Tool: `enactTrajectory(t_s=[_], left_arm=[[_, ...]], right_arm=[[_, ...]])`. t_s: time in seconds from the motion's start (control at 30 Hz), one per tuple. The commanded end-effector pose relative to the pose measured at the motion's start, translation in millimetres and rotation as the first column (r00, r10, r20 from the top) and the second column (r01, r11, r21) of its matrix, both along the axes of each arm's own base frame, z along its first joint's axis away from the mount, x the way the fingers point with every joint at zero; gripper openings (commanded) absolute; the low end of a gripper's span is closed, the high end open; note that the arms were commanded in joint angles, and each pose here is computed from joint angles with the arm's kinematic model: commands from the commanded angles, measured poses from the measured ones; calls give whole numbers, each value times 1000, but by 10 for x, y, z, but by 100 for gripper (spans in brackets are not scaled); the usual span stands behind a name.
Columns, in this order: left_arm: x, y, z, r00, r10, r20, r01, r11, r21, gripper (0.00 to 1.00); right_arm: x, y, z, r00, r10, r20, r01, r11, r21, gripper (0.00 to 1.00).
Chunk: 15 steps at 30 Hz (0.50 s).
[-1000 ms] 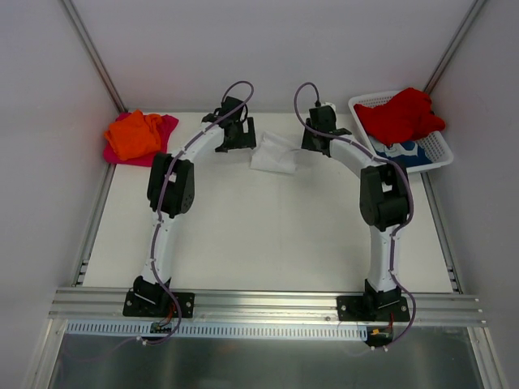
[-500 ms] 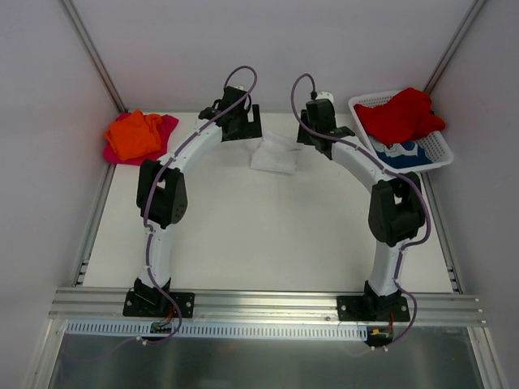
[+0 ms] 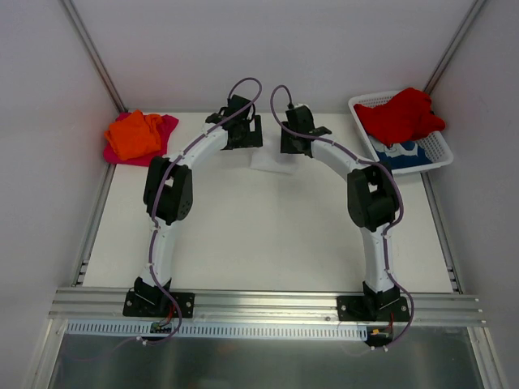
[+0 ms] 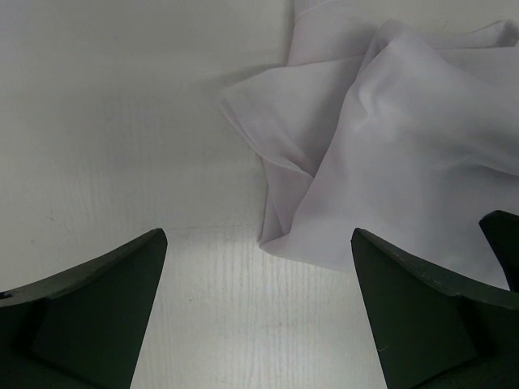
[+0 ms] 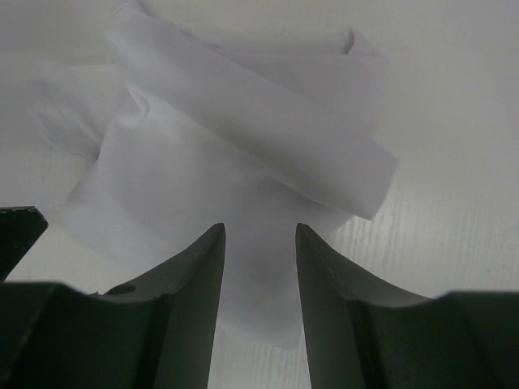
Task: Fold and stack the t-shirts
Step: Fold the long partially folded tshirt into a neat square, then smooth out wrinkles on the folded tshirt
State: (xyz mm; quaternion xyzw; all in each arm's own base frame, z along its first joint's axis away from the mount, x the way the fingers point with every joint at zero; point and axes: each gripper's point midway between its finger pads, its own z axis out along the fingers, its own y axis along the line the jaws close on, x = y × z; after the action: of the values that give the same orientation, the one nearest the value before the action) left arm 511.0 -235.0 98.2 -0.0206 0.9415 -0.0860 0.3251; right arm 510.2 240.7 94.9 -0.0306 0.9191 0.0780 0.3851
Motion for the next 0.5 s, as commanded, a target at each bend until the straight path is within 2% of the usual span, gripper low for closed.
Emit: enactTrajectory(t_s=[0.0, 0.27, 0.47], left_arm=[[-14, 43, 116, 999, 7, 33, -8, 1000, 30, 99], [-44, 157, 180, 999, 21, 38, -23, 999, 36, 99], [-81, 270, 361, 998, 34, 59, -36, 999, 25, 99]], right_arm=[[60, 185, 100, 999, 37, -4, -37, 998, 42, 43], [-6, 412, -318, 990, 66, -128, -50, 991, 123, 43], [-327, 582, -619, 957, 75, -279, -2, 968, 252, 44]])
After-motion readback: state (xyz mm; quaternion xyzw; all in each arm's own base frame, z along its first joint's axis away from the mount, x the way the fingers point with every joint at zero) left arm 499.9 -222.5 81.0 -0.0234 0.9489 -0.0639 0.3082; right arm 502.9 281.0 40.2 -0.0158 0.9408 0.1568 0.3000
